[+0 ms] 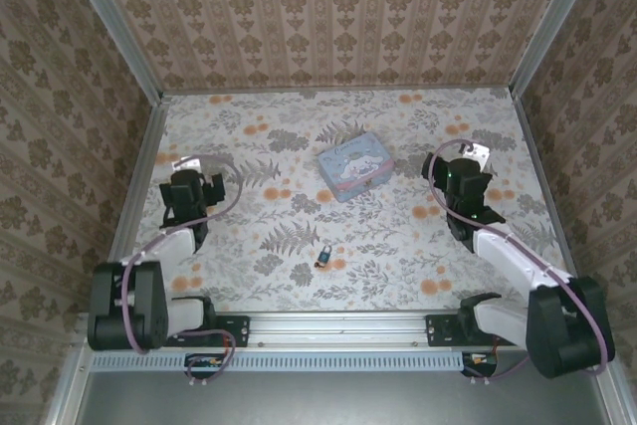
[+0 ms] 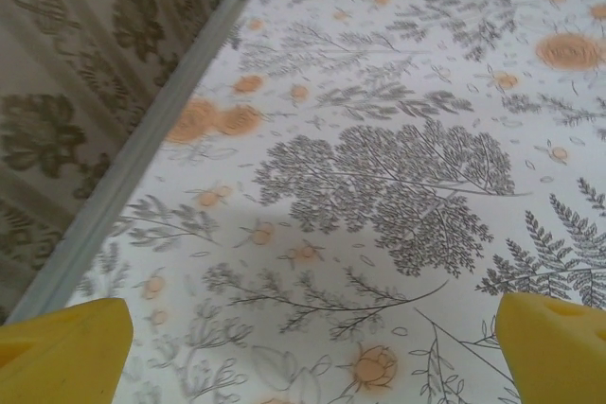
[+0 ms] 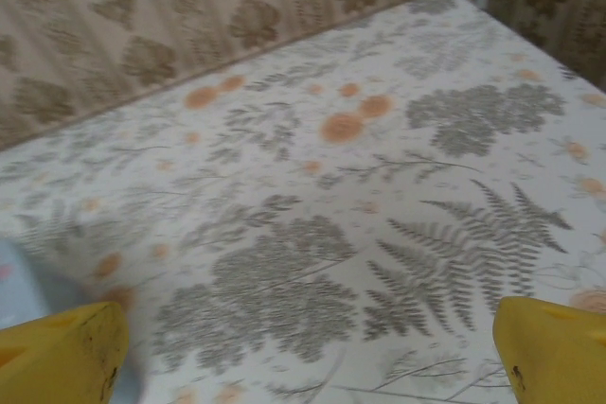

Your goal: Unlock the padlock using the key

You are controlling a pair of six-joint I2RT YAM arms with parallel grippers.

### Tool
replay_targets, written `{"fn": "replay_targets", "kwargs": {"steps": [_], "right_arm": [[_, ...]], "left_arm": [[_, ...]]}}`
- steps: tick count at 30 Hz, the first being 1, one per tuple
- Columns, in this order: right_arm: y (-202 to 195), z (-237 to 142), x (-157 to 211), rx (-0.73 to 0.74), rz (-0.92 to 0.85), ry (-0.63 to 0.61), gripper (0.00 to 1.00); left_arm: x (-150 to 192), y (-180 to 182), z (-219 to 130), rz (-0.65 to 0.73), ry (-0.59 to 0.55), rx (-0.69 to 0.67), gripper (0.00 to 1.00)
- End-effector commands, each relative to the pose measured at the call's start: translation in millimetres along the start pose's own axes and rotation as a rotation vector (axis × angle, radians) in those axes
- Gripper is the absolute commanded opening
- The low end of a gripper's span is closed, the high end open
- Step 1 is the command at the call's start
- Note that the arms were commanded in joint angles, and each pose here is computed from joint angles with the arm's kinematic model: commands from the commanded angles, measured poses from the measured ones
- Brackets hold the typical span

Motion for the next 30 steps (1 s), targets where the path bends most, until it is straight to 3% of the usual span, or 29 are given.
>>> {"fn": "replay_targets", "kwargs": {"steps": [1, 6, 12, 16, 20, 27, 30], "right_arm": [[-8.2, 12.8, -7.8, 0.069, -0.022, -0.085, 1.0], [-8.7, 31.2, -11.0, 0.028, -0.128, -0.078, 1.0], [-15.0, 38.1, -10.6, -0.016, -0.181, -0.061, 0.99], [-22.5, 34.8, 18.1, -0.017, -0.166, -0.022, 0.99], [-25.4, 26.0, 25.3, -0.05, -0.168, -0.148, 0.99], [-12.1, 39.9, 52.4, -0.185, -0.226, -0.199, 1.0], [3.4, 50.3, 49.9, -0.29, -0.297, -0.091, 1.0]], "left_arm": [[-8.8, -9.2, 7.9, 0.01, -0.154, 0.08, 1.0], [8.9, -18.4, 24.3, 0.032, -0.163, 0.145, 1.0], [7.4, -21.7, 31.6, 0.046, -0.122, 0.18, 1.0], [7.2, -25.2, 32.1, 0.063, -0.122, 0.206, 1.0], [6.9, -23.9, 33.0, 0.056, -0.115, 0.218, 1.0], [7.0, -24.0, 33.5, 0.055, -0.112, 0.221, 1.0], [6.6, -23.5, 33.9, 0.052, -0.111, 0.223, 1.0]]}}
Point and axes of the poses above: each hand's point on the last joint's axis, 136 mm out from that joint toward the fingers, its own z axis out along the fingers, its own y axis along the line the jaws close on, x = y × z, the point moved 8 cm from there along -z, back along the fingers, and after that the axes turned 5 degrees about -z, right-handed, at the moved point
